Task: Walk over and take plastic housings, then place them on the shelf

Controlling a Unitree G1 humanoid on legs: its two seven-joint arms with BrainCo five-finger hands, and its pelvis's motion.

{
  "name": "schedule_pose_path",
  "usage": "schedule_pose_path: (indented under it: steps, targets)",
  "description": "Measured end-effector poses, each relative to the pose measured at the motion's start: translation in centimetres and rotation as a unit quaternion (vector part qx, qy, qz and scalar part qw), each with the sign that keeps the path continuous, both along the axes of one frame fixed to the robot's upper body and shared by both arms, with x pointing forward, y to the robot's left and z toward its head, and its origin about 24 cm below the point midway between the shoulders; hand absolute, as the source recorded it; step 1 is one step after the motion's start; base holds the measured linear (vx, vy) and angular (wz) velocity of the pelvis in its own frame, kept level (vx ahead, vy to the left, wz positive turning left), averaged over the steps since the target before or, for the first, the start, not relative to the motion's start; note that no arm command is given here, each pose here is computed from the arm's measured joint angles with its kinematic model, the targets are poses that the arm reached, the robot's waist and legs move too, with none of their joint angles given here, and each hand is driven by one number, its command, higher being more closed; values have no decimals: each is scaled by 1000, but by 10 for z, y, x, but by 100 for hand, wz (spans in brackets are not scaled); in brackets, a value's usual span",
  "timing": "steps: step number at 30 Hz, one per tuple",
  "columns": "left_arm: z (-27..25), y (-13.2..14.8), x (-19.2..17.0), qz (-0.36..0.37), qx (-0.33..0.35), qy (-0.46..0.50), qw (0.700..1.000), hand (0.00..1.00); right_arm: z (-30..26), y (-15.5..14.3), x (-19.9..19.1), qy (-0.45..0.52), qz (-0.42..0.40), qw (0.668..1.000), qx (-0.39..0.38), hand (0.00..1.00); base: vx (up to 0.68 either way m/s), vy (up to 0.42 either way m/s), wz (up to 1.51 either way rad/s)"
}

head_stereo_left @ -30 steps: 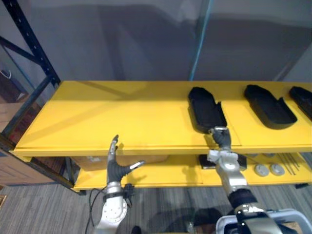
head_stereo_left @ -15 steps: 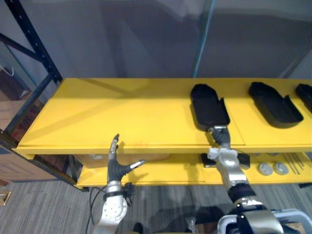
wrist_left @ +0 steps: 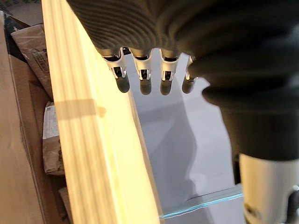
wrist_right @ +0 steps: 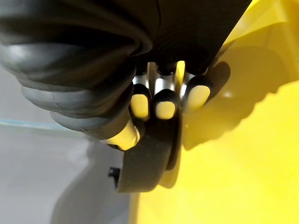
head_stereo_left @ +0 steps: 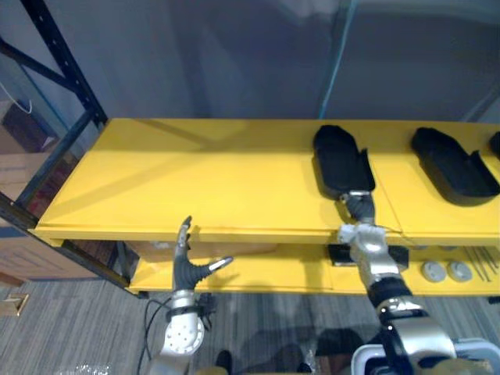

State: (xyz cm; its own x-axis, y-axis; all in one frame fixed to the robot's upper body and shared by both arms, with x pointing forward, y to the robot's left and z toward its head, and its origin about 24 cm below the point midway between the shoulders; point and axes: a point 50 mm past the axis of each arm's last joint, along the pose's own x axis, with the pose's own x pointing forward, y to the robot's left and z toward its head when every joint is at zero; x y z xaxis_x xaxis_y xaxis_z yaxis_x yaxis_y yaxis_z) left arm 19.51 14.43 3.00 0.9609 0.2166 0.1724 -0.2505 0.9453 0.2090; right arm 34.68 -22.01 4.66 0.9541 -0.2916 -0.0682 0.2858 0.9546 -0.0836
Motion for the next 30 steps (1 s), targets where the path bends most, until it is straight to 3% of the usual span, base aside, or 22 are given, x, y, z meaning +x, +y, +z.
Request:
schedule_pose_path:
  steps: [20,24,30]
  targets:
    - [4,-2,4,-3,-2,-11,1000,0,13,-7,6,-20,1,1000,-3,100,0,0,0]
    - [4,-1,3,8,-3,-15,1000,0,20,0,-18,-77,26,997,-1,100,4,2,-1]
    - [5,5,2,28,0,-20,999,0,5,27,-88,-98,67,992,51,100,6,10,-30]
